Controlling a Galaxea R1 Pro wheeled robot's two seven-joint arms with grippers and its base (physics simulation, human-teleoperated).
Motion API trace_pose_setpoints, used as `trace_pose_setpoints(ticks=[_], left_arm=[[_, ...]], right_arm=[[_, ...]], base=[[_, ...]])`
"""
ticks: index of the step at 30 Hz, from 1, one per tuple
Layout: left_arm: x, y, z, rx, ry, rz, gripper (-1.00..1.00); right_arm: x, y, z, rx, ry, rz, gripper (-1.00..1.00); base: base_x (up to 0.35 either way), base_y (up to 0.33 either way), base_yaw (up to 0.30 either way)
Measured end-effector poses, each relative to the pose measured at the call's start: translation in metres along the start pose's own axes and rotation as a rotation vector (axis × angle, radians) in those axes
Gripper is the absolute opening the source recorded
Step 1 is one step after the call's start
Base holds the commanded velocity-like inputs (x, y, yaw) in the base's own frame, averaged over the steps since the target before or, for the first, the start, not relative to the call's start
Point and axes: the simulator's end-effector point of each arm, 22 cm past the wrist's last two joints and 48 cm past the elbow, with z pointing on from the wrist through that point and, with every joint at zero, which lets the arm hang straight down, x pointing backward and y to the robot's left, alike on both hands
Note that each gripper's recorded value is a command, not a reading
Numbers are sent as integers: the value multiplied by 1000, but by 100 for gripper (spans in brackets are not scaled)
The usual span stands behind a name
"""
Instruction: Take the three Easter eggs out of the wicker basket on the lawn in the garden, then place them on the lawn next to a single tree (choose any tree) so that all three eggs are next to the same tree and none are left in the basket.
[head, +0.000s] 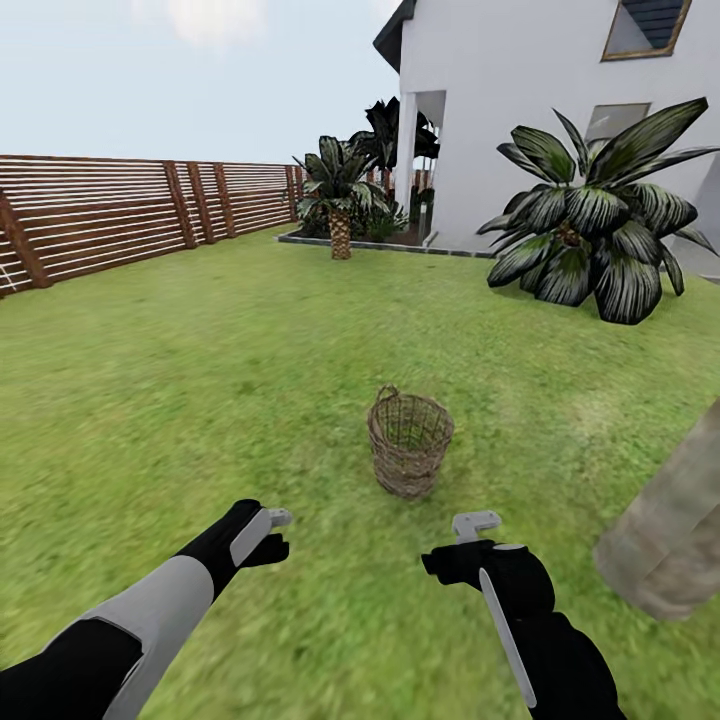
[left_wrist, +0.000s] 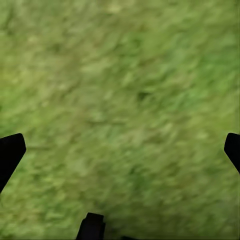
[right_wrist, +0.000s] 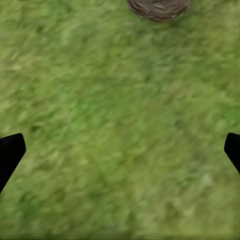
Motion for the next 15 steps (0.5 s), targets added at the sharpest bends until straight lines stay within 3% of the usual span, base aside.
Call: trace_pose_setpoints(ticks=[15], left_arm=[[-8,1,-21,1,0,0,100]], right_arm=[[-14,1,-17,-1,0,0,100]], base=[[0,0,0]])
